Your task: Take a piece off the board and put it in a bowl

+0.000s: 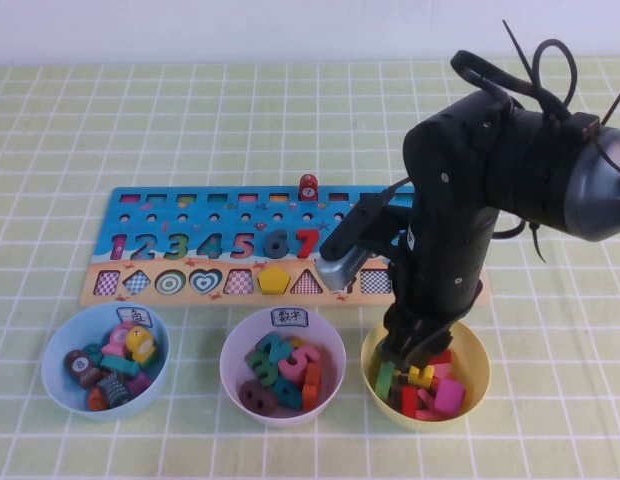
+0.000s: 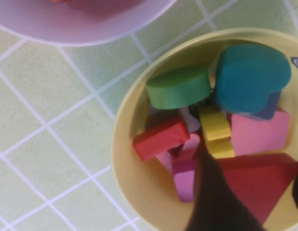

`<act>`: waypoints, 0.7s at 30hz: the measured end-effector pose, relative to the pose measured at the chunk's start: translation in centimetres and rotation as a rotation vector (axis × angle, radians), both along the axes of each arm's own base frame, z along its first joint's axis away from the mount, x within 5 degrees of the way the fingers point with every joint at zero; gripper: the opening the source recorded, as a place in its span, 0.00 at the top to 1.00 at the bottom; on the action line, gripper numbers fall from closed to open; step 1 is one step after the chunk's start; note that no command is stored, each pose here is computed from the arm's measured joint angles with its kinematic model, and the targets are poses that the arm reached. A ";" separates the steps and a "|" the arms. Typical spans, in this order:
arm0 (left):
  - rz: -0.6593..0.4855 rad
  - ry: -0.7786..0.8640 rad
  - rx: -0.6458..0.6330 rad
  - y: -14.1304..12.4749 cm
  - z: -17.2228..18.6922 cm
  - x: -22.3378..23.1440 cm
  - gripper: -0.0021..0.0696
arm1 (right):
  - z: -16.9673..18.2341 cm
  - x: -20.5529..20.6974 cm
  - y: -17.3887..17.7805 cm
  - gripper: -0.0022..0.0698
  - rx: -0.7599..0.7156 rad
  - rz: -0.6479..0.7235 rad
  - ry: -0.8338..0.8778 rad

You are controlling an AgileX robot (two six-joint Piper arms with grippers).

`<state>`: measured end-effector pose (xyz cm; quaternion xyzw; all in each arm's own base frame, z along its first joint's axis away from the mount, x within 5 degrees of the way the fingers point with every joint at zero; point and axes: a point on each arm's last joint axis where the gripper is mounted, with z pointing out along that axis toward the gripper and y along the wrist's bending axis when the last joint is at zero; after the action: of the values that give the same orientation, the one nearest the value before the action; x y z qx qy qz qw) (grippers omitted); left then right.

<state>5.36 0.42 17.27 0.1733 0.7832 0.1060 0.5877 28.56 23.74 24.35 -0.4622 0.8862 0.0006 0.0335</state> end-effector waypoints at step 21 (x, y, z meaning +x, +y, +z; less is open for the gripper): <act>0.000 0.000 0.000 0.0 0.0 0.0 0.98 | 0.6 0.0 0.1 0.57 0.038 -0.031 -0.032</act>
<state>5.36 0.42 17.27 0.1733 0.7832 0.1060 0.5877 28.61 23.85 24.96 -0.4478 0.8923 0.0097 0.0566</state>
